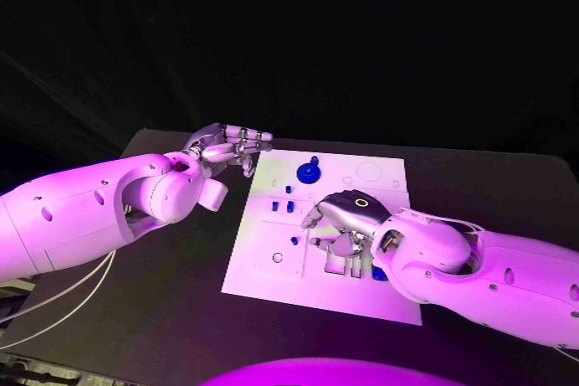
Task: Assemble the parts on the task board
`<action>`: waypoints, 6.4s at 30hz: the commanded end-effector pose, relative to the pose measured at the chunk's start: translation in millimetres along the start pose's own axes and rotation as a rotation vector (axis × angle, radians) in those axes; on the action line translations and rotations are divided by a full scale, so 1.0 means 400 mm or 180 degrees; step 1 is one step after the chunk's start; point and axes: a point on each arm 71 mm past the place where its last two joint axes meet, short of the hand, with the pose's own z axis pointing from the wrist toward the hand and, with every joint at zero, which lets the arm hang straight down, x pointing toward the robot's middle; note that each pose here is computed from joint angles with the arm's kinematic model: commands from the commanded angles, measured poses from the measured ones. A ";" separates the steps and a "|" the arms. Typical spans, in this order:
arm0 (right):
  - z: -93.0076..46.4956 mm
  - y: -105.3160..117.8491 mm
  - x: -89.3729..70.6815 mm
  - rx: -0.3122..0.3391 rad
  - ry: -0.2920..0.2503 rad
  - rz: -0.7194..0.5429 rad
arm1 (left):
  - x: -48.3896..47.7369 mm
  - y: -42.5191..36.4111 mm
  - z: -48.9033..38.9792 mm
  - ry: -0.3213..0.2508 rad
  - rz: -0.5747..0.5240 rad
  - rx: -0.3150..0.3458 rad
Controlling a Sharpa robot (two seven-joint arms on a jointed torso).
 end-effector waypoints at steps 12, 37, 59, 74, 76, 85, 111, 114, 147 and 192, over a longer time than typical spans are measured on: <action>-0.085 -0.152 -0.123 0.0575 0.0118 -0.0152 | 0.003 -0.001 -0.002 0.0062 -0.0018 0.0008; -0.070 -0.174 -0.090 0.0726 0.0313 -0.0333 | 0.003 0.002 -0.003 0.0075 -0.0019 -0.0014; -0.065 -0.180 -0.092 0.0731 0.0225 -0.0319 | 0.004 0.005 -0.002 0.0106 -0.0025 -0.0054; -0.065 -0.175 -0.103 0.0712 -0.0003 -0.0168 | 0.003 0.006 0.000 0.0104 -0.0025 -0.0061; -0.070 -0.174 -0.105 0.0726 -0.0002 -0.0106 | 0.003 0.007 0.000 0.0102 -0.0024 -0.0065; -0.090 -0.140 -0.154 0.0662 -0.0066 0.0196 | 0.004 0.008 0.003 0.0105 -0.0025 -0.0071; 0.043 0.109 -0.030 -0.0260 -0.0140 0.0588 | 0.025 0.018 0.019 0.0147 -0.0034 -0.0097; 0.050 0.117 -0.007 -0.0271 -0.0101 0.0596 | 0.027 0.018 0.020 0.0153 -0.0035 -0.0099; 0.080 0.105 0.071 -0.0163 0.0297 0.0307 | 0.036 0.017 0.021 0.0189 -0.0043 -0.0105; 0.082 0.123 0.077 -0.0138 0.0220 0.0109 | 0.036 0.018 0.021 0.0198 -0.0044 -0.0122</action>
